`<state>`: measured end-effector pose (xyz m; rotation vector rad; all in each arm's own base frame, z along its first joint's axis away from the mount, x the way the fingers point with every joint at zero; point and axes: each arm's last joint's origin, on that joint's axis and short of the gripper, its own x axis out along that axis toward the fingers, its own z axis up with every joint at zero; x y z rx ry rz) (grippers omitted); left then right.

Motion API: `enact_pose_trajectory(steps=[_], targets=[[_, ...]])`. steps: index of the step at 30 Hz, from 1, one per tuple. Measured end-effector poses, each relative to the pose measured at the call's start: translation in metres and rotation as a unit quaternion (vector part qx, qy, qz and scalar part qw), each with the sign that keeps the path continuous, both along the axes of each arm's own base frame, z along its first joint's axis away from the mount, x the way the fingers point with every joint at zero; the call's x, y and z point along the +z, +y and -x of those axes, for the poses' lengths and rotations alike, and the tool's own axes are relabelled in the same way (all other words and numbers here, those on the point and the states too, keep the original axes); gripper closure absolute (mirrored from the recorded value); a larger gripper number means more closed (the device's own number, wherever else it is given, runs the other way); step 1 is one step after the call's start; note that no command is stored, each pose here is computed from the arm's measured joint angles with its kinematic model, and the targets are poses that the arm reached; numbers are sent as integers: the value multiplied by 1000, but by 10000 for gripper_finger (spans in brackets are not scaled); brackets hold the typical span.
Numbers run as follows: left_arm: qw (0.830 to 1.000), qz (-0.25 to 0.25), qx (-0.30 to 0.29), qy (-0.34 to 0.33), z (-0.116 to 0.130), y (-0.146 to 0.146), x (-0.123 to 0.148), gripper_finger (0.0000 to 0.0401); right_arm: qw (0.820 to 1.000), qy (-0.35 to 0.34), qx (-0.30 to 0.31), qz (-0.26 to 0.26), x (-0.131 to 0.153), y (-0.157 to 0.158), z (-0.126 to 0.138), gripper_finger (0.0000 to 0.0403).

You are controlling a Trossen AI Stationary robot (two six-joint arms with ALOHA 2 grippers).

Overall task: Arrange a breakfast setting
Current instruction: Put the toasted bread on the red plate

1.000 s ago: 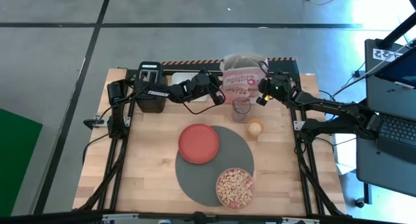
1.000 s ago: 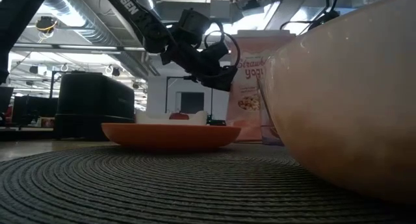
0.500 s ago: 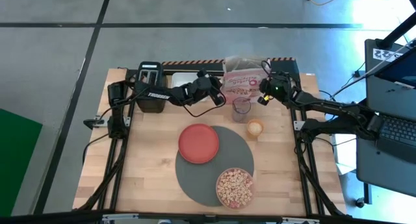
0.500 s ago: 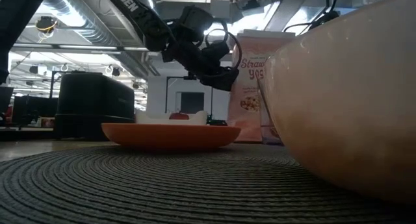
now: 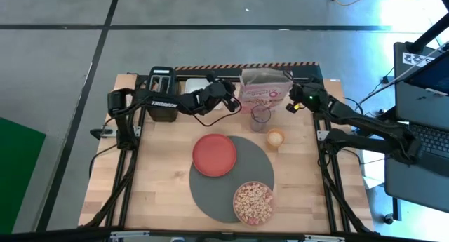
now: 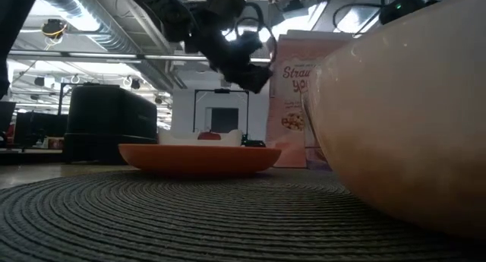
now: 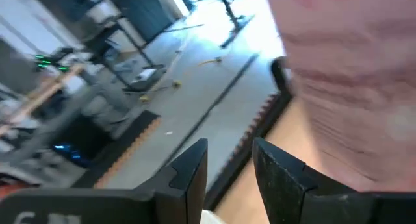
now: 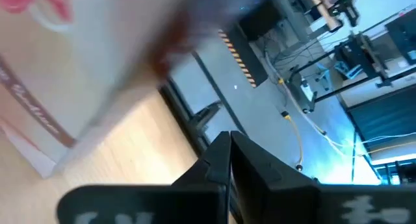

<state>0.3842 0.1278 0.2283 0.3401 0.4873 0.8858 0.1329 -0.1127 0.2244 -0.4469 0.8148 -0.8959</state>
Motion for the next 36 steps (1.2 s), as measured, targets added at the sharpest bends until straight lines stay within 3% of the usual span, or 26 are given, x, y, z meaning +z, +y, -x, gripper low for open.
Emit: enact_pose_trajectory(steps=[9,16,19,25,31,36], targets=[[999,-17,32,10,29,-24,50,283,998,-47,-9,39,23,22,31,388],[999,17,45,20,72,-71,86,291,981,-142,116,65,42,44,50,388],[999,47,16,4,94,-97,101,305,960,-181,197,85,53,56,58,388],[995,91,-24,27,127,-136,106,330,895,-232,374,78,60,75,66,388],[993,88,39,69,149,-149,82,344,851,-271,445,67,58,77,60,388],[993,56,94,39,172,-154,65,351,823,-314,468,64,47,71,50,388]])
